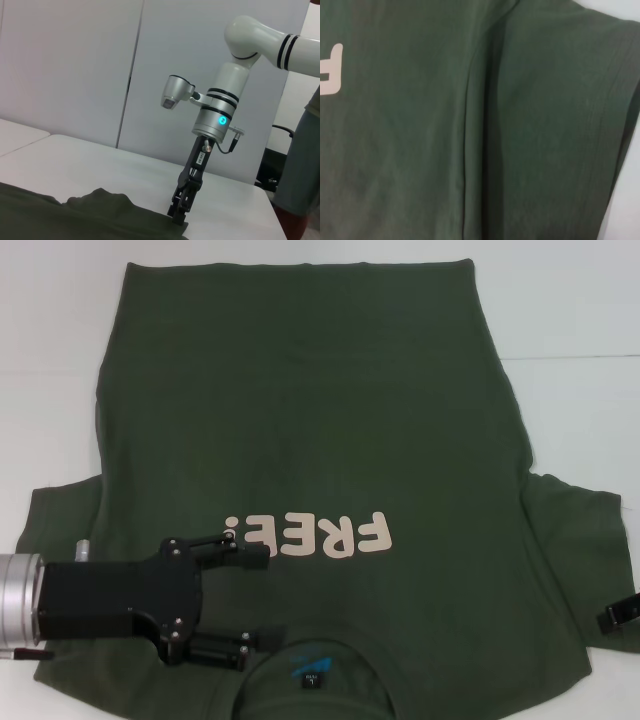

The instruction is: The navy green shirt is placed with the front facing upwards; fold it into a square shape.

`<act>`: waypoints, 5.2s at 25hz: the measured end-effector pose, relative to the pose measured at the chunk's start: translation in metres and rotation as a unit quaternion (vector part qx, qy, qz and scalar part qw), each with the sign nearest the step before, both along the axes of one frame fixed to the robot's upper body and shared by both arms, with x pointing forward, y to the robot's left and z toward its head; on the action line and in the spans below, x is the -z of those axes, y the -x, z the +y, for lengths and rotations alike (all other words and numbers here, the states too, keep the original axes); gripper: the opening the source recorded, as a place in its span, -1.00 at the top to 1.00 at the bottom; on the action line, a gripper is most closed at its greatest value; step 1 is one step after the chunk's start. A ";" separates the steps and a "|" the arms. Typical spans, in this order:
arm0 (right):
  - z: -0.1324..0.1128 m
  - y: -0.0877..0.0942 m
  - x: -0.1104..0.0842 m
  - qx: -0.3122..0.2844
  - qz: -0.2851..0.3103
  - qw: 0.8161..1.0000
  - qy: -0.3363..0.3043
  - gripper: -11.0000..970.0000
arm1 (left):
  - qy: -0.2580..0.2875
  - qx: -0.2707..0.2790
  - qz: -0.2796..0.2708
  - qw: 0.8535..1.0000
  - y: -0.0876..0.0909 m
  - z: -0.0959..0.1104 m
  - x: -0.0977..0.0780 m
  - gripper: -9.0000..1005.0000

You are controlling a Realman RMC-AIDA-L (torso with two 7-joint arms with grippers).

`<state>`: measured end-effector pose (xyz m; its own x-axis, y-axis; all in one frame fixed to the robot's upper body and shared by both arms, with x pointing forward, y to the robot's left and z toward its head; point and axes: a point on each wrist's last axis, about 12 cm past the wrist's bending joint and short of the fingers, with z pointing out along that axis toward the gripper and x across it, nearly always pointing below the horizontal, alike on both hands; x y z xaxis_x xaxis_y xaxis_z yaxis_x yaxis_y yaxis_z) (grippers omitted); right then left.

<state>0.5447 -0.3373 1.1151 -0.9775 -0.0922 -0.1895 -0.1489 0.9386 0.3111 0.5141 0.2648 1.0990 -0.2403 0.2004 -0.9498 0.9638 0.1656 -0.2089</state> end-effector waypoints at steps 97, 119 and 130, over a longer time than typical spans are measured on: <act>0.013 -0.009 0.000 -0.023 0.007 1.000 0.011 0.93 | 0.003 -0.004 0.000 1.000 -0.001 0.000 -0.001 -0.86; -0.036 -0.033 -0.014 0.049 -0.098 0.987 0.115 0.94 | 0.009 -0.005 -0.001 1.000 0.000 -0.004 -0.001 -0.86; -0.041 -0.039 -0.022 0.057 -0.118 0.984 0.122 0.94 | 0.012 -0.006 -0.001 1.000 0.000 -0.005 0.000 -0.86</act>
